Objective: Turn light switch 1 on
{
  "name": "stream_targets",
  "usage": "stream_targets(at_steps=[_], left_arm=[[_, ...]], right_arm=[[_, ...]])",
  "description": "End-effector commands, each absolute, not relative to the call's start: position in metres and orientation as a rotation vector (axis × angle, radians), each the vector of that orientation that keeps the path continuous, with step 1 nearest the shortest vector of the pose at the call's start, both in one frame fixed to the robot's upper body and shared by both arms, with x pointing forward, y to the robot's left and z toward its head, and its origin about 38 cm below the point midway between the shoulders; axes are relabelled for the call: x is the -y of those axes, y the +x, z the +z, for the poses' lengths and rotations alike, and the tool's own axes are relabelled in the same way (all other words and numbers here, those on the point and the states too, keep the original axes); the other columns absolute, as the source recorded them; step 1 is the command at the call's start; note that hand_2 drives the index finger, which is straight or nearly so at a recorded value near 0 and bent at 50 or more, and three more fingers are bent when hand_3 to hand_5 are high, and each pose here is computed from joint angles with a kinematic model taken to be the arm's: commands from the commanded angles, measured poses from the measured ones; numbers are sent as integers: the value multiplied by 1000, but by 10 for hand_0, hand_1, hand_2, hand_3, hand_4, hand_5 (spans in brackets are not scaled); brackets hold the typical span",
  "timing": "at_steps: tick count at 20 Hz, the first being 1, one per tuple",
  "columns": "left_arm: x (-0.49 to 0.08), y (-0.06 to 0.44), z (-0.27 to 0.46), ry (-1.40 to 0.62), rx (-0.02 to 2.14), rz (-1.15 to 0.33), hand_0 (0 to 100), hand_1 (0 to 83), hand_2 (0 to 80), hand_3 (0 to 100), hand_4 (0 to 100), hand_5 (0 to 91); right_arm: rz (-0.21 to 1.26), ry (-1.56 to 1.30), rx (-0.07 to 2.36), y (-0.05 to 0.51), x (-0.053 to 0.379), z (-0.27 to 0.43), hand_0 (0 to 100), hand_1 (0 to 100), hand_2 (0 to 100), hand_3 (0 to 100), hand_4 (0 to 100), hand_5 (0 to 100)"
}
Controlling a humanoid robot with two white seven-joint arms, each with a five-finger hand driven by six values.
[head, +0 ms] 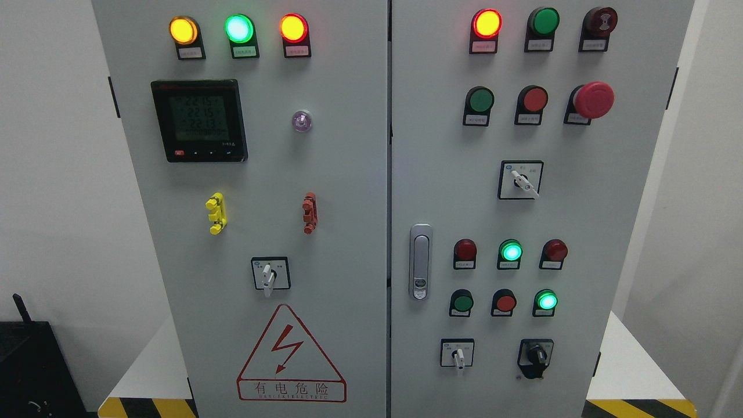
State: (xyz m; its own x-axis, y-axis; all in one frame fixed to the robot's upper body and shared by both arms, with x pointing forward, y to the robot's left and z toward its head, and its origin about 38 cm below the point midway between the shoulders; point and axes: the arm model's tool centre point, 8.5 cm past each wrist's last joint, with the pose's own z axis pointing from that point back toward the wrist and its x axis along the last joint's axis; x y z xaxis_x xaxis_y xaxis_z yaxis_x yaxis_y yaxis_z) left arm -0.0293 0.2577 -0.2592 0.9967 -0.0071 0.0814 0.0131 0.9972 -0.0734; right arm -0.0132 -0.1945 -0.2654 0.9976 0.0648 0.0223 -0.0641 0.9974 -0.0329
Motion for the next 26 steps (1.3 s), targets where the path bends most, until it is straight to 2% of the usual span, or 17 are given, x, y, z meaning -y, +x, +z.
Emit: stream_targets(at_steps=[1,10,18,24,26], left_arm=[[-266,-31,-258,-64,76,-46,290,0,0,0,0,0],[-267,-28,-259,-60,86,-49,292,0,0,0,0,0],[-280,18,-253,-6,338,-98,290,28,0,0,0,0],[-291,69,-226,26,698,-98,302,53,0,0,0,0],[-292,98,-210,37,825,-106,305,83,0,0,63,0]], right_arm=[[40,-31,21,-13,194,-265,0,0,0,0,0,0],[40,-31,21,-13,194,-265,0,0,0,0,0,0],[40,-31,21,-13,194,-265,0,0,0,0,0,0],[40,-31,21,-13,194,-265,0,0,0,0,0,0],[40,-31,21,-13,194,-265,0,0,0,0,0,0]])
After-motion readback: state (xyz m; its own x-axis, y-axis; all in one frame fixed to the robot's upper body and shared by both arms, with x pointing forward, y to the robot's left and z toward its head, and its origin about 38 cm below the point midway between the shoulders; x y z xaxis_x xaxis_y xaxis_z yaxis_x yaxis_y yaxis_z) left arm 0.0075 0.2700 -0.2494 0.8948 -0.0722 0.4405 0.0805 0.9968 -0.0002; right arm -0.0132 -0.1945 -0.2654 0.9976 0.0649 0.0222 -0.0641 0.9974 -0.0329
